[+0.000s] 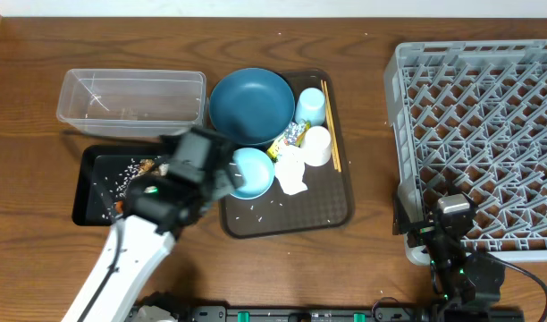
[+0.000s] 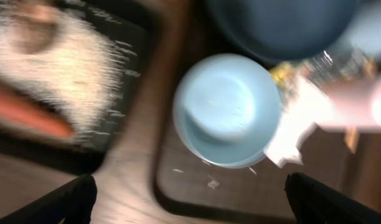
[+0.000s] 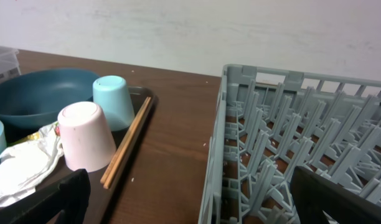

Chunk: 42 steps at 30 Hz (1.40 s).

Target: Sort waste into correct bins and load items into the dishwasher rack

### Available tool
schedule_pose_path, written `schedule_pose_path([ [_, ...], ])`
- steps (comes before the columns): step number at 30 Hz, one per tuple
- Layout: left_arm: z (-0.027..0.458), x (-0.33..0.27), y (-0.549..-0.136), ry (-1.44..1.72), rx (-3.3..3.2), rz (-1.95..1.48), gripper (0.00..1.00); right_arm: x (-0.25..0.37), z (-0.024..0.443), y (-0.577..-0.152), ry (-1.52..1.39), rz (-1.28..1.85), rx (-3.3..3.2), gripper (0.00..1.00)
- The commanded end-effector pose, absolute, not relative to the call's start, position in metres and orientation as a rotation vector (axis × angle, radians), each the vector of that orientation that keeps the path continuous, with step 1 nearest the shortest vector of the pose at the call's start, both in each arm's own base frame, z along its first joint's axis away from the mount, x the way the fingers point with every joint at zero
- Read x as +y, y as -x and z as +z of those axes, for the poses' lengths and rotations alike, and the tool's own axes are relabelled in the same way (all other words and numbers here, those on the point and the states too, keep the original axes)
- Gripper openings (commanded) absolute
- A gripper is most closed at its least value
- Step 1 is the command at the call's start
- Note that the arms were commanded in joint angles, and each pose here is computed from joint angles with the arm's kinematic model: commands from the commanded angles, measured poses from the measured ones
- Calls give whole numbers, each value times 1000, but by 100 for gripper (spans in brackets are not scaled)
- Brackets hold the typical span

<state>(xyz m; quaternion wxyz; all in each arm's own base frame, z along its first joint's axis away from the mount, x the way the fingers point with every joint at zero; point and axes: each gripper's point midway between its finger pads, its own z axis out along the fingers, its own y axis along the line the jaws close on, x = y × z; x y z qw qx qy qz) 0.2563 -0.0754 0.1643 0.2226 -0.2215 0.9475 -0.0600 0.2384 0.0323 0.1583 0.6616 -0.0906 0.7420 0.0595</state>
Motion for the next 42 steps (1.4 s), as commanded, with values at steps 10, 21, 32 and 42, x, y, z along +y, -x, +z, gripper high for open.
schedule_pose_path([
  [10,170,57,-233,1216,2418,69,98,32,157,-238,216,126,1678,99],
  [21,167,68,-231,1279,2399,85,98,32,157,-238,216,126,1678,99],
  [32,167,68,-231,1279,2399,86,98,32,157,-238,216,126,1678,99],
  [42,167,68,-231,1279,2399,85,98,26,157,-239,190,96,1682,99],
])
